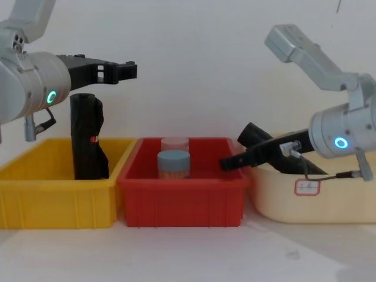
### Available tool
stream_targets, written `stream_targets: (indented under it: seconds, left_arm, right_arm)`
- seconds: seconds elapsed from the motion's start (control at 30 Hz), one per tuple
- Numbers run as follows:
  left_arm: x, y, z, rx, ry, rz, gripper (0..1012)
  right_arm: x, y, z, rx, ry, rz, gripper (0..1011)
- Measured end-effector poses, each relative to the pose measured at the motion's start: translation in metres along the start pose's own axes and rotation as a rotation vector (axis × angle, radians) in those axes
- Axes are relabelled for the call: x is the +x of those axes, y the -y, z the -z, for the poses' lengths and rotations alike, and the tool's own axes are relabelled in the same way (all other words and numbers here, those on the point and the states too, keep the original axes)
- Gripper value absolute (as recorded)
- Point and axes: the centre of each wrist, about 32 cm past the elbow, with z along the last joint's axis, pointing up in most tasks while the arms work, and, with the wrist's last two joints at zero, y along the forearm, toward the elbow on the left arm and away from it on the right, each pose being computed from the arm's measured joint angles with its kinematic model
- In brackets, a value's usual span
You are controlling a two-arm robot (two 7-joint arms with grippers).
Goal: Pick up the garbage bag with the one hand and transfer it to the other hand.
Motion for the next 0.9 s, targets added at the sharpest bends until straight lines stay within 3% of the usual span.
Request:
stream_targets:
  seconds: [0.33,0.6,0.9]
  left_arm:
    - [0.0000,0.0000,0.0000,0.000,0.000,0.000,1000]
    - [0.0000,0.0000,0.0000,0.000,0.000,0.000,1000]
    - [0.0000,0.0000,0.0000,0.000,0.000,0.000,1000]
  right_arm:
    - [0.004,-0.003,-0.016,0.012,0.006,-0.055,1001]
    - [0.009,0.006,-0.029,0.049,0.036,-0.075,1002]
    - [0.007,0.012,-0.034,0.068,0.076,-0.102,1002]
